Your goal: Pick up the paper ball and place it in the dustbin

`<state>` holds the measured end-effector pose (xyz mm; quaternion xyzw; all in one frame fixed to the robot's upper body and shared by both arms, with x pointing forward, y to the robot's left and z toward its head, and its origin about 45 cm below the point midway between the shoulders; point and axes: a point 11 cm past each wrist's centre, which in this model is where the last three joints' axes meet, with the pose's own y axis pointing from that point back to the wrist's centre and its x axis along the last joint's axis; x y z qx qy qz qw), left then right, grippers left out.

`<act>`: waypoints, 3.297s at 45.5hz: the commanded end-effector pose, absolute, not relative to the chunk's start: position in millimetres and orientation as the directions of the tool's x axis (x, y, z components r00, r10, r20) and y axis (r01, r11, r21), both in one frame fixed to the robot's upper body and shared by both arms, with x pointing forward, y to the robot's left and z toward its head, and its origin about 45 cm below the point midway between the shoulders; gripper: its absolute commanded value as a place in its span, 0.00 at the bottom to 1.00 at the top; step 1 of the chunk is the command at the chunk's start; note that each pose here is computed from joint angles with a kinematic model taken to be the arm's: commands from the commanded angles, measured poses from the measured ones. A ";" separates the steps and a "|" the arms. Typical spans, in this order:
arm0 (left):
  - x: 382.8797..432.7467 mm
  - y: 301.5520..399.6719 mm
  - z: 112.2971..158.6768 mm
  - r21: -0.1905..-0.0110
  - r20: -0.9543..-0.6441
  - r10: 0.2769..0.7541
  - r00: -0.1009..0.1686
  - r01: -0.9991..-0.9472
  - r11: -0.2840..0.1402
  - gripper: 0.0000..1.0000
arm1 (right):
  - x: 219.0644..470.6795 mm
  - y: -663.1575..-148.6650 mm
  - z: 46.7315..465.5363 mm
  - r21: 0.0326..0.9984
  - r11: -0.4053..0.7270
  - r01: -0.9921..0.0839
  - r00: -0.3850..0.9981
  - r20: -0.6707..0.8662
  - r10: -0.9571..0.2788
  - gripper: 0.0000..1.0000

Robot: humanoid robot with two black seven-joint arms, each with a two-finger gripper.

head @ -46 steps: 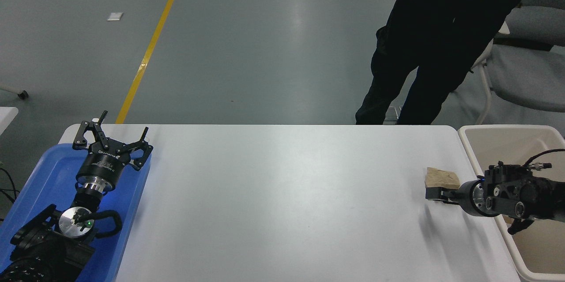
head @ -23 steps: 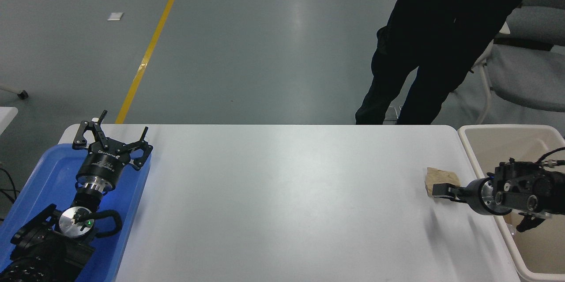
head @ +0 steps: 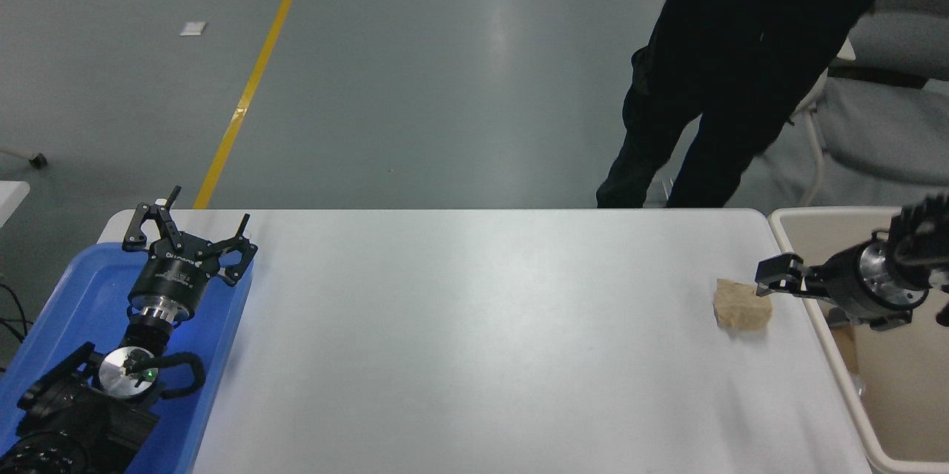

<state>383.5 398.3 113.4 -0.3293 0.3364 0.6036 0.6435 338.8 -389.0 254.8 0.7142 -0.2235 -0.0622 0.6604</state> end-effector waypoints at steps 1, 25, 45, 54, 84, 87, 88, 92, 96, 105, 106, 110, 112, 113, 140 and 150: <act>382.9 398.6 112.8 -0.016 -0.830 0.555 0.044 -0.998 0.054 0.99 | 343.0 -359.2 355.1 0.974 -0.143 -0.178 0.920 0.113 -0.376 1.00; 383.5 398.4 113.5 -0.018 -0.830 0.555 0.045 -0.998 0.055 0.99 | 356.7 -342.1 440.0 0.929 -0.106 -0.356 0.869 0.286 -0.405 1.00; 383.5 398.4 113.5 -0.018 -0.830 0.555 0.045 -0.998 0.055 0.99 | 370.0 -359.5 396.6 0.923 -0.018 -0.384 0.845 0.344 -0.410 1.00; 383.5 398.4 113.5 -0.018 -0.830 0.555 0.045 -0.998 0.055 0.99 | 374.6 -373.6 317.3 0.916 0.076 -0.393 0.832 0.390 -0.395 1.00; 383.5 398.7 113.7 -0.019 -0.831 0.555 0.045 -0.998 0.052 0.99 | 365.8 -396.1 146.0 0.858 0.237 -0.457 0.830 0.506 -0.234 0.98; 383.0 398.9 113.1 -0.018 -0.831 0.555 0.043 -0.999 0.052 0.99 | 363.2 -400.4 135.5 0.846 0.246 -0.473 0.820 0.525 -0.229 0.98; 383.0 398.9 113.1 -0.018 -0.831 0.555 0.043 -0.999 0.052 0.99 | 363.0 -401.5 132.5 0.842 0.249 -0.478 0.817 0.531 -0.226 0.98; 383.0 398.9 113.1 -0.018 -0.831 0.555 0.043 -0.999 0.052 0.99 | 361.3 -399.7 120.6 0.837 0.241 -0.492 0.806 0.542 -0.237 0.98; 383.0 398.9 113.1 -0.018 -0.831 0.555 0.043 -0.999 0.052 0.99 | 361.1 -389.8 109.0 0.837 0.209 -0.506 0.792 0.547 -0.272 0.98; 383.0 399.1 113.2 -0.018 -0.831 0.554 0.043 -0.999 0.051 0.99 | 358.8 -390.4 81.4 0.826 0.191 -0.530 0.766 0.563 -0.310 0.98; 383.0 399.1 113.2 -0.018 -0.831 0.554 0.043 -0.999 0.051 0.99 | 359.2 -389.7 79.7 0.825 0.187 -0.534 0.762 0.565 -0.317 0.98; 383.0 399.1 113.2 -0.018 -0.831 0.554 0.043 -0.999 0.051 0.99 | 358.0 -394.4 74.1 0.819 0.195 -0.539 0.754 0.573 -0.322 0.97; 383.6 399.0 113.8 -0.020 -0.831 0.554 0.045 -0.999 0.051 0.99 | 360.5 -397.1 73.0 0.811 0.201 -0.550 0.749 0.585 -0.310 0.97; 383.6 399.0 113.8 -0.020 -0.831 0.554 0.045 -0.999 0.051 0.99 | 361.1 -399.3 72.3 0.807 0.205 -0.554 0.747 0.591 -0.305 0.97; 383.1 398.4 112.9 -0.018 -0.832 0.553 0.044 -0.999 0.051 0.99 | 369.6 -392.4 62.0 0.780 0.193 -0.595 0.729 0.625 -0.280 0.95; 383.6 399.0 113.8 -0.020 -0.831 0.554 0.045 -0.999 0.051 0.99 | 367.5 -389.3 48.2 0.769 0.195 -0.609 0.724 0.639 -0.259 0.94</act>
